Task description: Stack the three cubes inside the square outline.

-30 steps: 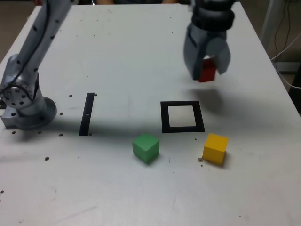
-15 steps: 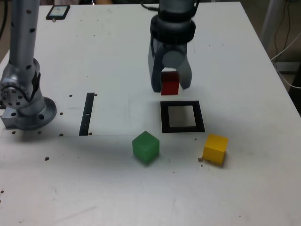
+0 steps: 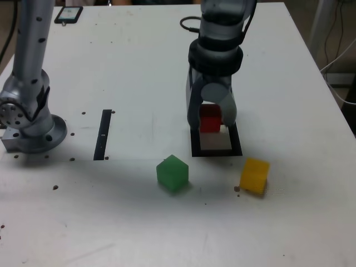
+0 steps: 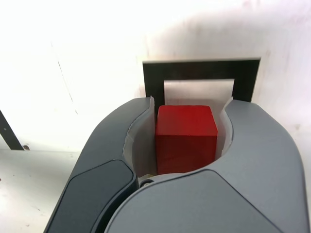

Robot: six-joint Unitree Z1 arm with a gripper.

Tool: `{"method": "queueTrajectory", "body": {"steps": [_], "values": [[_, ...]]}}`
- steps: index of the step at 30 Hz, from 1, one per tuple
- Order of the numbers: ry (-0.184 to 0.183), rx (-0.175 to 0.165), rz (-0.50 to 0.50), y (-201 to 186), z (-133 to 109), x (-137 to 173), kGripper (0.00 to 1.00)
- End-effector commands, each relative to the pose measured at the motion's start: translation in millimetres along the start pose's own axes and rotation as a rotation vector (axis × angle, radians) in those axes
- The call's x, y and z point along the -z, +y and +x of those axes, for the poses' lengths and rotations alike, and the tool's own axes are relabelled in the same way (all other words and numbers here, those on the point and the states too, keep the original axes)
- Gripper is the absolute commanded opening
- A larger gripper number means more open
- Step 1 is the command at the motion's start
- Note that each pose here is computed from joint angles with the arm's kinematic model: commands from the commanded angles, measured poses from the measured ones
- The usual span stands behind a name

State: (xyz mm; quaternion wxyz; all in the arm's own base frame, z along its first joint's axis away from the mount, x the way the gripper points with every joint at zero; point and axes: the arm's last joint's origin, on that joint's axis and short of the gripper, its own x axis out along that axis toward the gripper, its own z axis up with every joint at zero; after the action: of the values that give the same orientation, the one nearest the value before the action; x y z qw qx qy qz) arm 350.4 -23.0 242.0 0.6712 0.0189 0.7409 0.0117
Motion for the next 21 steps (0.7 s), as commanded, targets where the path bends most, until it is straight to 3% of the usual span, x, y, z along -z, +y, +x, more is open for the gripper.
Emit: {"method": "queueTrajectory", "body": {"steps": [1,7,17,21], "values": [[-0.001,0.005,0.007,-8,2,0,0.26],[-0.005,0.022,0.010,-15,6,2,0.27],[0.001,0.008,-0.007,-6,11,-2,0.34],[-0.006,0.011,0.002,-5,13,-6,0.44]]}}
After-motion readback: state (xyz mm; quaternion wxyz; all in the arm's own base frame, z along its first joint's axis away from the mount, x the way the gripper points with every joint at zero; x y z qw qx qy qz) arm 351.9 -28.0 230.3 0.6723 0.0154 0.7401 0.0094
